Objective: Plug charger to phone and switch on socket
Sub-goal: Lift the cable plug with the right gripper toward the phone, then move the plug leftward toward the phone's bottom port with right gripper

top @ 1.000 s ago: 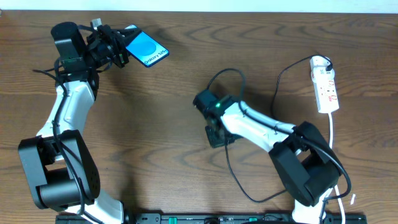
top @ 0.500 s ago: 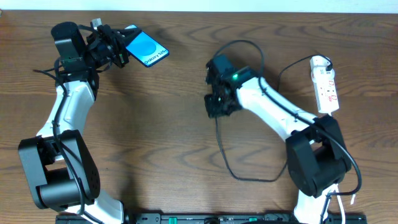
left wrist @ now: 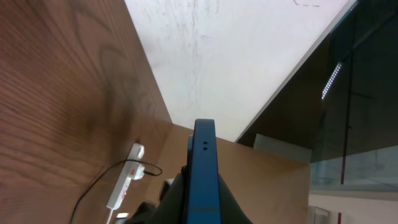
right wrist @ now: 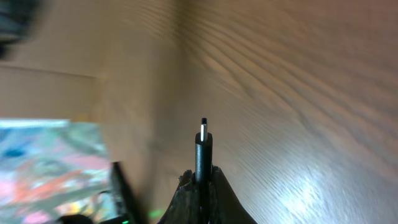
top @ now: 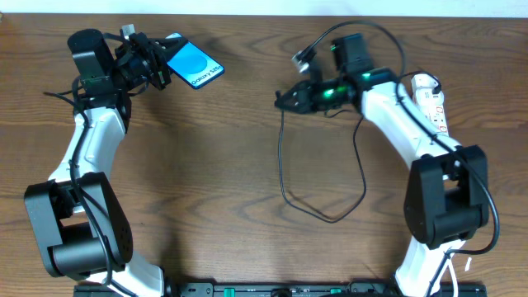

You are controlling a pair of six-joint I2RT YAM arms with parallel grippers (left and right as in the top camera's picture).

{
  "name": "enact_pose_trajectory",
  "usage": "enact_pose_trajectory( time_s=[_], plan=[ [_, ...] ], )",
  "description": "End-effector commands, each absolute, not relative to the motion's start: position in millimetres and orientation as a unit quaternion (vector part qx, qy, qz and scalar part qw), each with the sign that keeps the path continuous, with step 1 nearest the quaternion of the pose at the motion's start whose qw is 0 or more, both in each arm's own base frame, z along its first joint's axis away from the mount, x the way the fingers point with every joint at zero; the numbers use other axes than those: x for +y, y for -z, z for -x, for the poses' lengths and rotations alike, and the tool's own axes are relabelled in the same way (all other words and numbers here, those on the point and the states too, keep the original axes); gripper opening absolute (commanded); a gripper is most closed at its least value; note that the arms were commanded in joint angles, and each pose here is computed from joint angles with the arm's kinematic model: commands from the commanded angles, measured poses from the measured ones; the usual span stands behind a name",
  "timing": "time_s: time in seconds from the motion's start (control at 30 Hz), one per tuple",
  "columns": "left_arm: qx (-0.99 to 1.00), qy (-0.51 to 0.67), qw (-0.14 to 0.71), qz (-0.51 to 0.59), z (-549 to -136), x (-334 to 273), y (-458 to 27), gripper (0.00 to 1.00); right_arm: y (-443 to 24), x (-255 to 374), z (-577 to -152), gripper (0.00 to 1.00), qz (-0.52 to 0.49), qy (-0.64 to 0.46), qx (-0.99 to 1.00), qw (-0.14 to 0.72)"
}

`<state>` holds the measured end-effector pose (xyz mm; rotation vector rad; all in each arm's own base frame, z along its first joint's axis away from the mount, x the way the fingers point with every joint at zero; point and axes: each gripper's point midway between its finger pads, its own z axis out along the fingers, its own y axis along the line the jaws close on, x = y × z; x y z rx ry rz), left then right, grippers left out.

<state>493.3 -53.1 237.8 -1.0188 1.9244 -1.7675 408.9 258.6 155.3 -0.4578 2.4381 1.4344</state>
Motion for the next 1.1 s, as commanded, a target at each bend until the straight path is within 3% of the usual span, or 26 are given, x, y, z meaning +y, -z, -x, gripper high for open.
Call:
enact_pose_trajectory(
  time_s=[0.0, 0.33, 0.8, 1.07],
  plan=[
    [0.677, 0.631, 0.187, 0.330, -489.2, -54.5, -264.4, 0.07, -203.3, 258.8, -399.0, 0.01, 0.216, -0.603, 0.754, 0.146],
    [0.679, 0.631, 0.188, 0.326, -488.8, -55.9, -264.4, 0.07, -229.2, 261.3, -393.5, 0.02, 0.281, -0.642, 0.690, 0.181],
    [0.699, 0.643, 0.236, 0.206, -478.1, -68.0, -284.3, 0.08, -228.4, 293.4, -371.7, 0.01, 0.305, -0.649, 0.680, 0.151],
    [0.698, 0.646, 0.243, 0.188, -476.5, -69.5, -289.9, 0.07, -208.4, 296.4, -382.9, 0.01, 0.300, -0.651, 0.681, 0.148]
  ],
)
